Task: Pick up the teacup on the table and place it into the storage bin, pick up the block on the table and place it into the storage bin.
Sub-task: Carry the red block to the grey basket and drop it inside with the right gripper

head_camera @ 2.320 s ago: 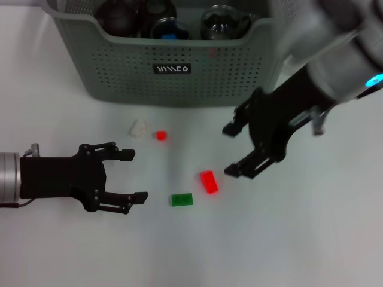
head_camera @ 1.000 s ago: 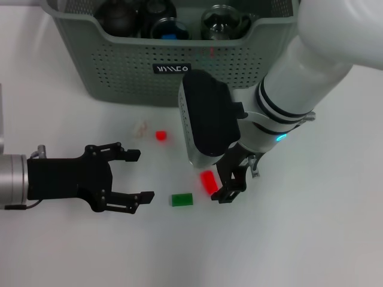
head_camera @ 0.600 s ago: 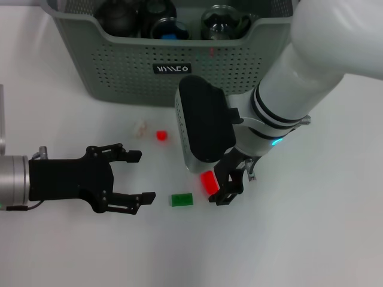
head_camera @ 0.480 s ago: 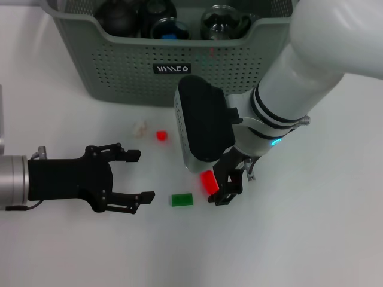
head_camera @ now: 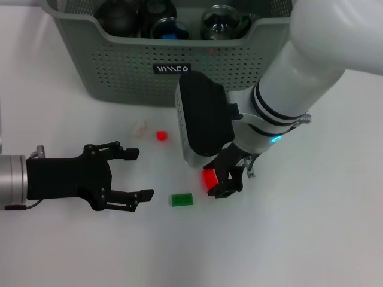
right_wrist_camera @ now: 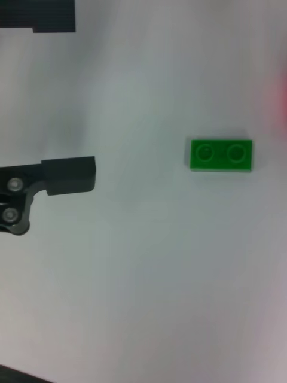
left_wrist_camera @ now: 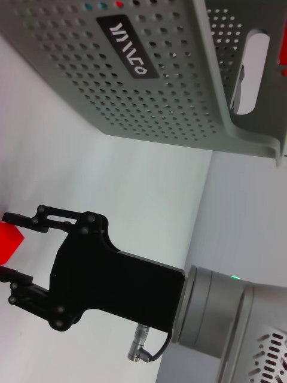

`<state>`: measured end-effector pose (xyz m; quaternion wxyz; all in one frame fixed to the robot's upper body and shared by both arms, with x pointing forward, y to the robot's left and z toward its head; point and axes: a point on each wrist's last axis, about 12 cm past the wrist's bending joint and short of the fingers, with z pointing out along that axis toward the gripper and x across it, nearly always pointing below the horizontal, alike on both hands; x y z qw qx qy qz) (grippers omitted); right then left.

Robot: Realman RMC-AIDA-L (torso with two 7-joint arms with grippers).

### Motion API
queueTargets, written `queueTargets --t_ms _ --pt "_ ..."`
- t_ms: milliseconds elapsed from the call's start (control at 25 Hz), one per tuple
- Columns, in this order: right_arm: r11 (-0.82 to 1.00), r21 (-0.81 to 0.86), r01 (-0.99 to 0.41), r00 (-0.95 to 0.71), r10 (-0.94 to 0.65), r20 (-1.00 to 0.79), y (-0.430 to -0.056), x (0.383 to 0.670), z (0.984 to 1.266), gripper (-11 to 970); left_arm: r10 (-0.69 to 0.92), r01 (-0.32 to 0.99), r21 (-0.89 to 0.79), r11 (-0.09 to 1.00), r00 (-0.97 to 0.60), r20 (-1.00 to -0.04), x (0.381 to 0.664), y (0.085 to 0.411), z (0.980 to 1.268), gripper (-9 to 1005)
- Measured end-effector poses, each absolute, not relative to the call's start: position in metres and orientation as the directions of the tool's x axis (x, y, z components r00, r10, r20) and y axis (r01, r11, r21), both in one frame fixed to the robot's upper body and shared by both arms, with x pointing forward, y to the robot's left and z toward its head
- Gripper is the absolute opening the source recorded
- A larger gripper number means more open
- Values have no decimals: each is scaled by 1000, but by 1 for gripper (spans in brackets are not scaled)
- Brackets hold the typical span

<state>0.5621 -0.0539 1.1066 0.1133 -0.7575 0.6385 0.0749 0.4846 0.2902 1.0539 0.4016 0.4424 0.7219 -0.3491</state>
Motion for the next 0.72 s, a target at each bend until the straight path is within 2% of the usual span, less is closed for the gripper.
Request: queueTargets --t_ms 160,320,480,720 --pt "-141 -75 -987 156 -951 -267 -54 564 1113 537 356 919 -149 364 -285 -890 484 290 1054 920" --pt "-111 -62 -992 125 -941 -316 -57 569 1140 516 355 920 -152 360 -286 -890 484 291 1055 920" --pt "-64 -54 -997 80 -909 -410 -69 578 1192 516 357 919 -155 363 -290 -888 483 292 1054 920" --pt "74 -106 -992 7 -786 -619 -91 596 1293 516 355 918 -152 367 -289 -889 481 294 1053 920"
